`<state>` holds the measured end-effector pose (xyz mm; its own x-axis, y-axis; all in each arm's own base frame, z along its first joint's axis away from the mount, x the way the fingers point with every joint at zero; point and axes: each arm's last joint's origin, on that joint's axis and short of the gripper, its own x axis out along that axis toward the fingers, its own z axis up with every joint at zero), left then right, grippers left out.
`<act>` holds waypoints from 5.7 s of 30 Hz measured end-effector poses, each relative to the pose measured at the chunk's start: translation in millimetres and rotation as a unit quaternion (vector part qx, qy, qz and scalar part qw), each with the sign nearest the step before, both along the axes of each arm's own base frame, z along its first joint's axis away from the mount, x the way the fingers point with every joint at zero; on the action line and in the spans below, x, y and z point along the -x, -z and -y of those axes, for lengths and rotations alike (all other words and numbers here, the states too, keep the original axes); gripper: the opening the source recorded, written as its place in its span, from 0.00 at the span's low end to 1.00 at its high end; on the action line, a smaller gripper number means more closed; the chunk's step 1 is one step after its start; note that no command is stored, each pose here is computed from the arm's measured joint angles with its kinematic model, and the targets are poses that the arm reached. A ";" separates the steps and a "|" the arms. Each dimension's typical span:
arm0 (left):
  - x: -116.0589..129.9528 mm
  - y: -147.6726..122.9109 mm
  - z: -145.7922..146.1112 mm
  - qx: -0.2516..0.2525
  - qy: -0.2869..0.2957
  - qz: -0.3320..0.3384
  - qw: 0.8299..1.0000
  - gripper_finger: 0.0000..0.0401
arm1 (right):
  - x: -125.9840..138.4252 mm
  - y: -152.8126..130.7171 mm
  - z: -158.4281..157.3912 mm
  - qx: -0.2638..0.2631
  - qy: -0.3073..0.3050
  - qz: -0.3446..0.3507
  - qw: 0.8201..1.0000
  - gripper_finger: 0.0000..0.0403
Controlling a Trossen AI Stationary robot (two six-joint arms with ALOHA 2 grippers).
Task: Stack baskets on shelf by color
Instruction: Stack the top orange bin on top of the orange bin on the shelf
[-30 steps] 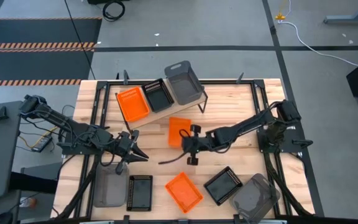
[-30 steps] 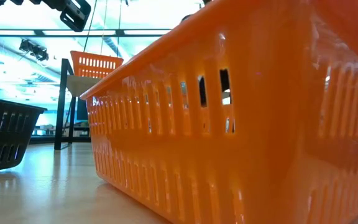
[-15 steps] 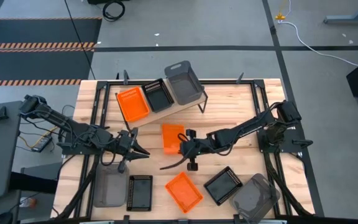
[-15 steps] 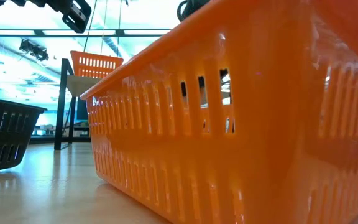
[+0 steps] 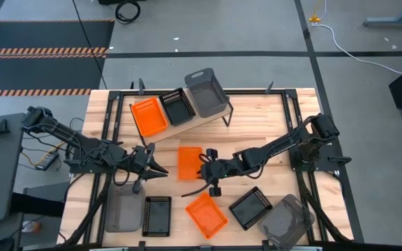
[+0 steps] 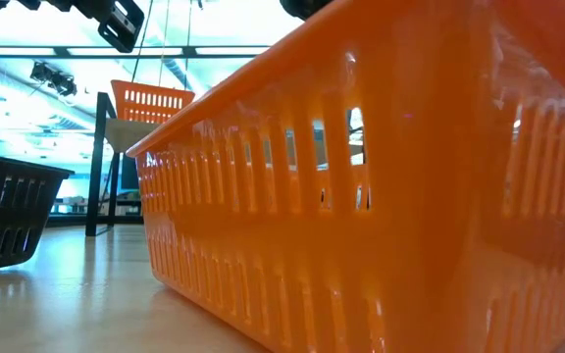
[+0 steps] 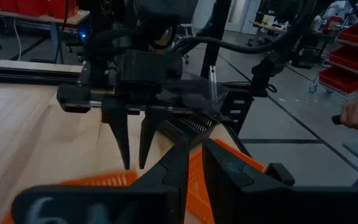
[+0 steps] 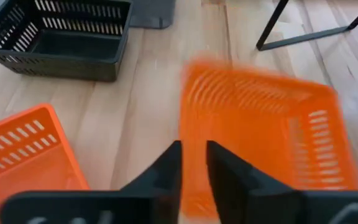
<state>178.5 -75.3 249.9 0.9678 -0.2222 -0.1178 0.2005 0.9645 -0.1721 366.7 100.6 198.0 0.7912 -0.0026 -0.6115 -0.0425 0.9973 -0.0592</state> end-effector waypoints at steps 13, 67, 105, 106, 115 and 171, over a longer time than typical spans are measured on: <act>2.9 0.1 6.7 0.011 0.029 -0.004 1.000 0.13 | 5.8 6.1 10.8 0.057 0.095 -0.032 0.993 0.50; -97.8 99.1 24.6 -0.164 -0.077 -0.332 0.926 0.28 | 51.4 -102.1 31.4 0.038 0.216 0.143 0.965 0.46; -94.3 -107.6 46.3 -0.228 -0.217 -0.396 0.863 0.03 | 85.2 -145.8 13.4 0.056 0.180 0.218 0.958 0.46; -93.9 -110.7 43.7 -0.229 -0.224 -0.396 0.861 0.03 | 85.2 -145.8 13.4 0.056 0.180 0.218 0.958 0.46; -80.8 -126.8 8.3 -0.236 -0.295 -0.452 0.808 0.03 | 85.1 -145.6 13.4 0.056 0.180 0.217 0.958 0.46; -23.4 -87.2 -53.7 -0.241 -0.330 -0.446 0.796 0.04 | 88.1 -139.7 8.7 0.036 0.183 0.197 0.962 0.46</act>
<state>201.9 -21.6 337.1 0.3384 0.5796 -0.7413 -0.3724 0.8060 0.4601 278.7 91.8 337.7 0.8996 -0.3573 -0.2512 0.3517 0.9336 -0.0686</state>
